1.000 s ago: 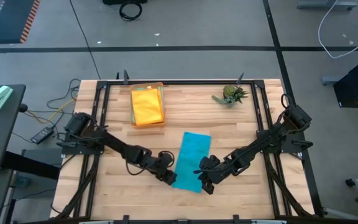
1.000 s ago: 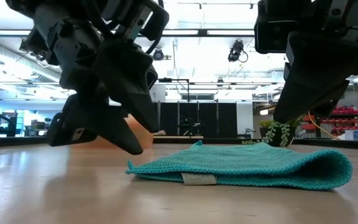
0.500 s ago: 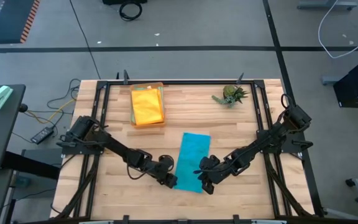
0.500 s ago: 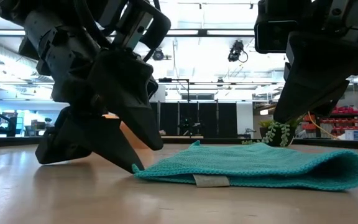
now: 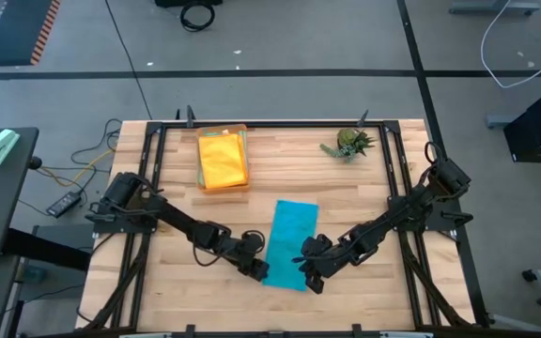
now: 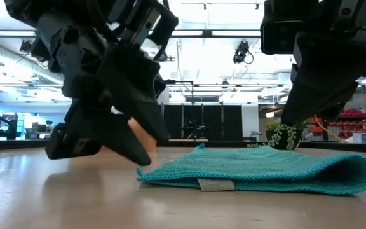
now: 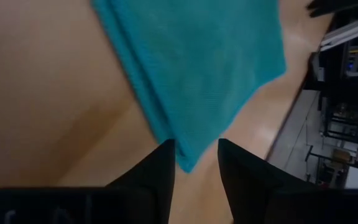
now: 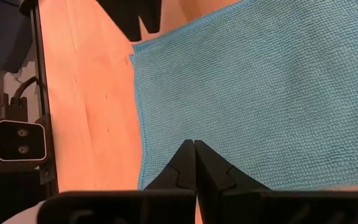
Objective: Fold microfiber towels
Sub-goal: Fold the blue microfiber cloth
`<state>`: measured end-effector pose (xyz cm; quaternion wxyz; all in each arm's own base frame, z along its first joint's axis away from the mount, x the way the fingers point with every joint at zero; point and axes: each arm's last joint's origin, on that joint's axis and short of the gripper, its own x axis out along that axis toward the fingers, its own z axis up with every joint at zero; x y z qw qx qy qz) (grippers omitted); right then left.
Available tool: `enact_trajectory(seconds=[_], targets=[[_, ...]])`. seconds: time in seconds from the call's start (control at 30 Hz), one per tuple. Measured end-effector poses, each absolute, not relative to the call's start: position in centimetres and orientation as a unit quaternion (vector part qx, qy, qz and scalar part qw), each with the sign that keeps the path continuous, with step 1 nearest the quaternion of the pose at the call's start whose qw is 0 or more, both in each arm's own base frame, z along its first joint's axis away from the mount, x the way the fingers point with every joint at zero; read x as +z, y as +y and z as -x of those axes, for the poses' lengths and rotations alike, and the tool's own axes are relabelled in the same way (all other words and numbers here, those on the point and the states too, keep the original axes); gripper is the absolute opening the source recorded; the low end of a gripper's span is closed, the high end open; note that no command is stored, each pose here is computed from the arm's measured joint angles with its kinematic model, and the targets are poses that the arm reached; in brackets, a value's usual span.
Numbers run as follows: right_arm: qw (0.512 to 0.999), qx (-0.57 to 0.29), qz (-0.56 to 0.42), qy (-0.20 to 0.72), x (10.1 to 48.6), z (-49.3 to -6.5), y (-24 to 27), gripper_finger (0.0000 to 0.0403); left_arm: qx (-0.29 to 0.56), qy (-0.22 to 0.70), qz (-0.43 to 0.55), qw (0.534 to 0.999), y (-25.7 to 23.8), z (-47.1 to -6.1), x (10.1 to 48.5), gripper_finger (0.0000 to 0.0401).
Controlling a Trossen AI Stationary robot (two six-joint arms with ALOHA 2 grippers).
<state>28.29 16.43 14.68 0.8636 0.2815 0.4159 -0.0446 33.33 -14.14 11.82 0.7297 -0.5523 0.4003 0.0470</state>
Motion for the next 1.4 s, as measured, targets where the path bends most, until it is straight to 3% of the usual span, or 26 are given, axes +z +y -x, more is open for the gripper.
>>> enact_trajectory(seconds=[0.63, 1.03, 1.4], targets=[[0.865, -0.037, -0.274, 0.419, 14.7, -28.2, 16.5, 0.0002, 0.079, 0.4, 0.542, 0.735, -15.4, -33.5, 11.6, 0.0124], [0.864, -0.037, -0.273, 0.421, 14.6, -28.2, 16.5, 0.0002, 0.069, 0.385, 0.565, 0.726, -15.8, -34.1, 10.8, 0.0142], [0.862, -0.031, -0.271, 0.427, 14.6, -28.2, 16.5, 0.0002, 0.068, 0.379, 0.552, 0.74, -15.1, -34.4, 12.0, 0.0122]])
